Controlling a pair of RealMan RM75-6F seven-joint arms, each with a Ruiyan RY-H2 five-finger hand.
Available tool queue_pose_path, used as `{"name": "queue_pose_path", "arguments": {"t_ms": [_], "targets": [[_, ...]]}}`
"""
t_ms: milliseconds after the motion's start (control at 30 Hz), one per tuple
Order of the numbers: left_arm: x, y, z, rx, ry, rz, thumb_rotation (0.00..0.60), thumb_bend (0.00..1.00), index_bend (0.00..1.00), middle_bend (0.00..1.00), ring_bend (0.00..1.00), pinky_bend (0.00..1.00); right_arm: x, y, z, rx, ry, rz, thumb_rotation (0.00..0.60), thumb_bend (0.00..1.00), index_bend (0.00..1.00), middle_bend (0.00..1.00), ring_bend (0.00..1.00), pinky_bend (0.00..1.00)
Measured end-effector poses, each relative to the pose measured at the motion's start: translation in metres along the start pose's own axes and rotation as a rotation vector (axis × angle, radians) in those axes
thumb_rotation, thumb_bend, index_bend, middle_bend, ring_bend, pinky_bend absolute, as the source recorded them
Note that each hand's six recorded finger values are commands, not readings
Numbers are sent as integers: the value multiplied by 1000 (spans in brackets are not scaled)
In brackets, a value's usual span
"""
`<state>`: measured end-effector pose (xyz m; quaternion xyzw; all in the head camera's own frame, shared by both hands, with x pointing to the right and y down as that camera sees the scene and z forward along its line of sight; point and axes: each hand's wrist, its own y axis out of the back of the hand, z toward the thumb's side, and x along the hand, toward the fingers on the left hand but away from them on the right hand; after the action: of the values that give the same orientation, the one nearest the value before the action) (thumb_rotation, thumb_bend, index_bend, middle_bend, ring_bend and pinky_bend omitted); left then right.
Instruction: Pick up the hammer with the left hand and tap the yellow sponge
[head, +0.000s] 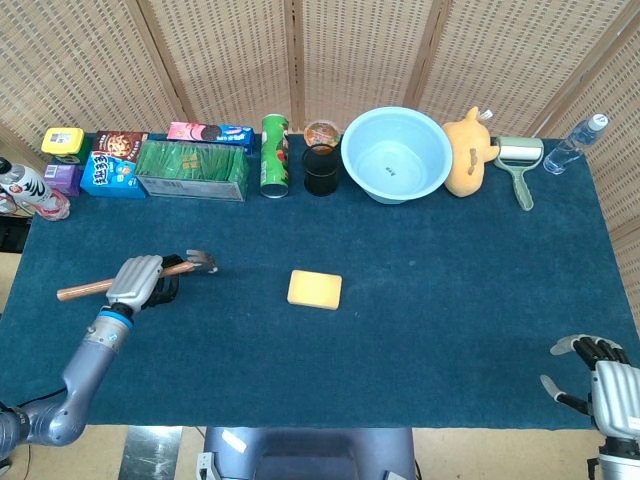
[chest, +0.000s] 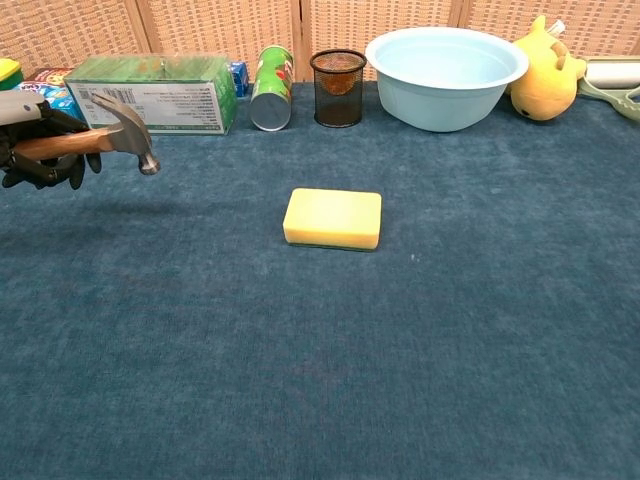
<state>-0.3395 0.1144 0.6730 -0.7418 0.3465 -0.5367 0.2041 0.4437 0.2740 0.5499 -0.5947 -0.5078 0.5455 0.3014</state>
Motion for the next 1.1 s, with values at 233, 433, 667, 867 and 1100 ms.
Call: {"name": "queue_pose_path", "arguments": {"t_ms": [233, 433, 667, 867, 1100], "targets": [[9, -18, -6, -16, 5, -7, 600, 769, 463, 555, 643, 702, 1, -1, 1, 5, 3, 3, 600, 218, 462, 413, 332, 241], [20, -33, 10, -41, -32, -15, 600, 725, 463, 555, 644, 683, 4, 3, -1, 5, -9, -9, 600, 218, 462, 413, 332, 241], [29, -44, 36, -61, -89, -33, 600, 714, 463, 556, 644, 667, 6, 5, -4, 3, -16, -13, 600, 219, 463, 413, 332, 241], [37, -55, 60, -65, -127, -54, 600, 567, 410, 513, 525, 574, 7, 5, -5, -1, -19, -15, 600, 218, 463, 413, 332, 241], [39, -68, 77, -82, -160, -134, 600, 172, 7, 120, 44, 177, 10, 10, -9, -1, -30, -27, 600, 219, 463, 413, 331, 241]]}}
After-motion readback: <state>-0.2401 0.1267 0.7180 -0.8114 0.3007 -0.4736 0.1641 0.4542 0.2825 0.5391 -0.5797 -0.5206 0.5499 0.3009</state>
